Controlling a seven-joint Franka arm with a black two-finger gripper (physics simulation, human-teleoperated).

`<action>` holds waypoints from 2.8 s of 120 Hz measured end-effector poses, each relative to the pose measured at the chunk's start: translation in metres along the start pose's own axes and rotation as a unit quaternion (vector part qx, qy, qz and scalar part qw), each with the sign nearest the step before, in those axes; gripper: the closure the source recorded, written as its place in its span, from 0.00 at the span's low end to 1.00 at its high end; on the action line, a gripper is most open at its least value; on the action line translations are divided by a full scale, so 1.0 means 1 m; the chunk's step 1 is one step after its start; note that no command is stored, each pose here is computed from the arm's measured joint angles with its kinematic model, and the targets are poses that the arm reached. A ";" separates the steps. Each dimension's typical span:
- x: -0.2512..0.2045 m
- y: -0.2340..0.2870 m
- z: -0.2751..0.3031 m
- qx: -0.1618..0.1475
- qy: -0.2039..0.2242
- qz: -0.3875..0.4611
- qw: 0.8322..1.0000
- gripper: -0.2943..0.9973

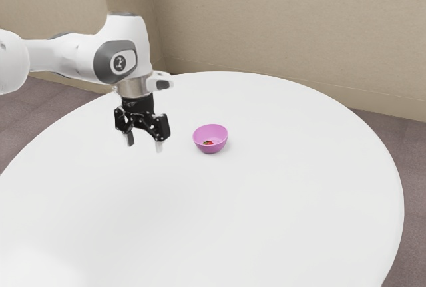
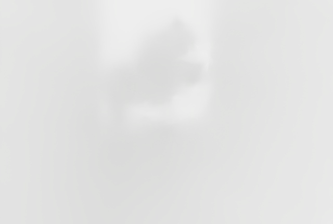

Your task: Take strawberry from the bowl

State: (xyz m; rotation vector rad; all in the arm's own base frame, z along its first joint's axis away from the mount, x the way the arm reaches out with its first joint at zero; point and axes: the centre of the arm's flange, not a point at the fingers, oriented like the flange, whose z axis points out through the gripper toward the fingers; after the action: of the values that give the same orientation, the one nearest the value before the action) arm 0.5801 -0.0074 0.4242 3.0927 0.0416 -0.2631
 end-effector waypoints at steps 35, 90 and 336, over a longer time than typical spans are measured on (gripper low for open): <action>0.003 0.048 0.021 0.064 0.043 0.140 0.987 0.23; 0.124 0.120 0.009 0.146 0.087 0.541 0.824 0.23; 0.251 0.023 0.116 0.127 0.086 0.713 0.684 0.53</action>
State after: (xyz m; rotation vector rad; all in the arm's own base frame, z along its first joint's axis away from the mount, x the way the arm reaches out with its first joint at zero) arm 0.8088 -0.0291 0.2679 2.2817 -2.3118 0.1288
